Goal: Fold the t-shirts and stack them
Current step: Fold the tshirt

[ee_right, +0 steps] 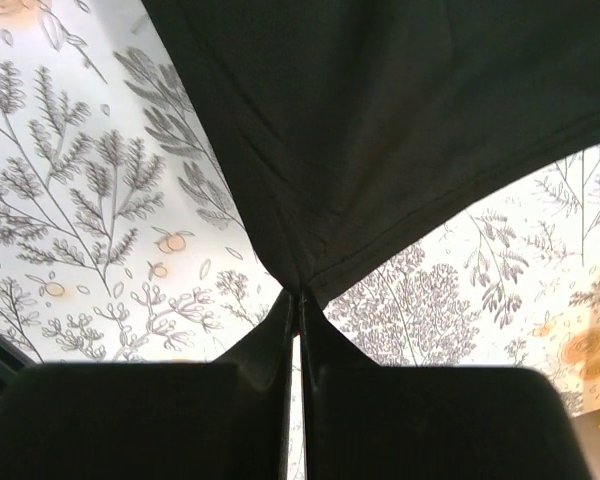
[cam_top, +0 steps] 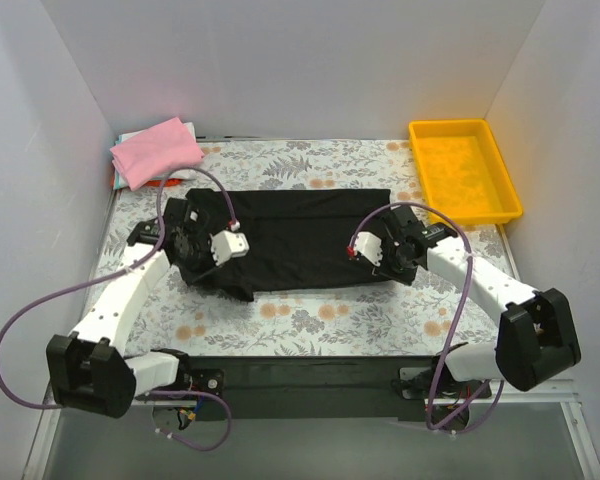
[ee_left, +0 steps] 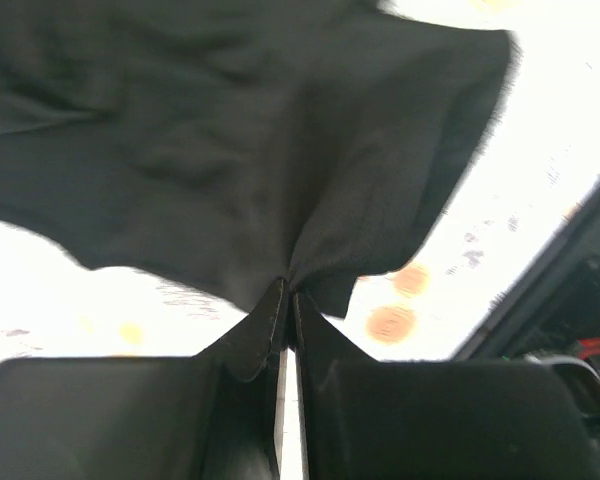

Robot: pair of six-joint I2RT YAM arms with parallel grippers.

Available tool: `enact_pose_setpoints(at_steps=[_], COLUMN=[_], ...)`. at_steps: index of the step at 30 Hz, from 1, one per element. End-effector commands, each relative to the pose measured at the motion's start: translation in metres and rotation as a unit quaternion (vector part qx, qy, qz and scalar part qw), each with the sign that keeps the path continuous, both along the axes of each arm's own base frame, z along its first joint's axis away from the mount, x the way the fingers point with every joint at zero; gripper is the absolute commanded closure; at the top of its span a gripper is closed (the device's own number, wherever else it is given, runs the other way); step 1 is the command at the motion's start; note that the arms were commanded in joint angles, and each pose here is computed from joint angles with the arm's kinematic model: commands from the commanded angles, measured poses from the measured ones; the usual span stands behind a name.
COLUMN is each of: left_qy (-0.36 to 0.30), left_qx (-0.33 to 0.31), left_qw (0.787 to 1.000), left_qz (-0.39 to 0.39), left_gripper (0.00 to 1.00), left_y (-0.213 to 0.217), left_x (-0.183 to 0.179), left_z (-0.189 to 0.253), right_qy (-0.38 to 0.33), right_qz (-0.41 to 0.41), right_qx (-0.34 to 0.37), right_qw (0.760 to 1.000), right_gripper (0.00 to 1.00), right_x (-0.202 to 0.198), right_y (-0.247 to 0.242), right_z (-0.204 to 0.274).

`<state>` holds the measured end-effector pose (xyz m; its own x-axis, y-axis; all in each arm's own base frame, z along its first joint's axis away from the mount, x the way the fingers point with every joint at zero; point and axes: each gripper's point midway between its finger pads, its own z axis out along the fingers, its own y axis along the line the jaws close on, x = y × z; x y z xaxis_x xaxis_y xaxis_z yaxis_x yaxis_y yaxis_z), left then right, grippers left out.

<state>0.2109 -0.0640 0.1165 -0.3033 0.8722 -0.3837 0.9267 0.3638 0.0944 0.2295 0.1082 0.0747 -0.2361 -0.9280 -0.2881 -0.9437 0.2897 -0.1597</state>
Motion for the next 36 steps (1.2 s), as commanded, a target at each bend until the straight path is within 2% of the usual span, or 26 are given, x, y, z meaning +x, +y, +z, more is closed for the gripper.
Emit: enact_pose_setpoints(at_steps=[1,7,14,22,29,36], left_qy=[-0.012,-0.055,-0.064,-0.081,-0.093,-0.081], left_qx=[-0.035,-0.041,-0.034,-0.016,-0.013,-0.010], left_qw=[0.999,0.997,0.996,0.995,0.994,0.995], left_qz=[0.015,0.040,0.052,0.051,0.047,0.048], left_gripper=[1.00,1.00,1.00,1.00,1.00,1.00], left_y=[-0.002,0.005,0.010,0.018,0.019,0.020], left_x=[0.032,0.096,0.149,0.199,0.228,0.236], left_z=[0.022,0.036,0.026,0.011,0.010,-0.003], right_qy=[-0.019,-0.028,-0.038,-0.027,-0.027,-0.025], right_qz=[0.002,-0.002,0.004,0.004,0.000,0.000], right_qx=[0.009,0.002,0.000,-0.014,-0.018,-0.023], right_qw=[1.000,1.000,0.999,1.000,0.999,0.999], right_gripper=[0.99,0.99,0.99,0.99,0.99,0.99], right_x=[0.025,0.063,0.108,0.145,0.163,0.178], right_y=[0.000,-0.002,0.005,0.006,0.004,0.005], right_z=[0.022,0.029,0.035,0.018,0.012,0.005])
